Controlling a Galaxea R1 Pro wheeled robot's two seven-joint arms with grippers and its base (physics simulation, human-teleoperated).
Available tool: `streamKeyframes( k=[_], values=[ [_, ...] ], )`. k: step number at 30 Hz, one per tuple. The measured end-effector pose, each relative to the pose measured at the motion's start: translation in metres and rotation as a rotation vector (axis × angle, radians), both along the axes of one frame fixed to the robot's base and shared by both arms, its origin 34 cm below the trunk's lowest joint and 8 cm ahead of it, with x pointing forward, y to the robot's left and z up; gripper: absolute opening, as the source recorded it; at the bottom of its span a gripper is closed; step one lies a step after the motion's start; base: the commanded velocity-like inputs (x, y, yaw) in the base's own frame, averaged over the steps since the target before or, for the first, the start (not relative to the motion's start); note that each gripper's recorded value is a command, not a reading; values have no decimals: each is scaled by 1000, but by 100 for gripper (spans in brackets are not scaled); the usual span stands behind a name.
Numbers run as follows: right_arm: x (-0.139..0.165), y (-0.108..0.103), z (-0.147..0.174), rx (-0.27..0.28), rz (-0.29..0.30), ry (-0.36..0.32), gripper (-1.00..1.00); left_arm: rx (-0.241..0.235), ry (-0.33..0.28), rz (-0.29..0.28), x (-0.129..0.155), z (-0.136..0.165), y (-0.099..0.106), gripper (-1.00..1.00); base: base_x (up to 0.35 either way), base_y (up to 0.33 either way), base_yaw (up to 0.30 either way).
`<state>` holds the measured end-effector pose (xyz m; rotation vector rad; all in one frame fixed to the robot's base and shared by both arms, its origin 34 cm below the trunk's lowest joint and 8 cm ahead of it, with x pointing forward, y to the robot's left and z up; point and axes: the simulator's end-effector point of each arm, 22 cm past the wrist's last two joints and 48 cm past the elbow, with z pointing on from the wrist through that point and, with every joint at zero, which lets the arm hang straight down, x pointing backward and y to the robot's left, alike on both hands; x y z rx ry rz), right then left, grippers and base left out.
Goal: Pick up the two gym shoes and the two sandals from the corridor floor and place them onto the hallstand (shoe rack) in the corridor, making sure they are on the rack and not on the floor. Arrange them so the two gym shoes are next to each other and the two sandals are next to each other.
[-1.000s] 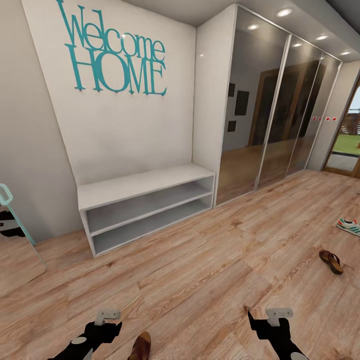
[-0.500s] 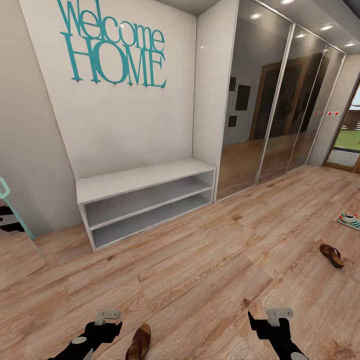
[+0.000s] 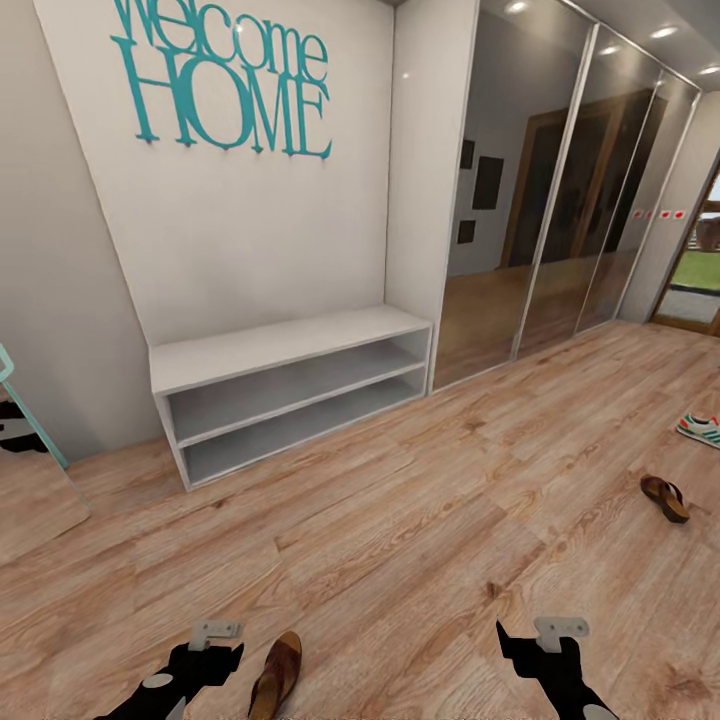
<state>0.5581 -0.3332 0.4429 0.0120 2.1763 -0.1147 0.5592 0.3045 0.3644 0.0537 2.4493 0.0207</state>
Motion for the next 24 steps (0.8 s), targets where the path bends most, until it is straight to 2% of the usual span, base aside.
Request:
streamKeyframes(
  k=[24],
  values=[
    [-13,0,-55,3,0,6,100,0,8,0,-14,-56,0,100,0,0,0]
  ],
)
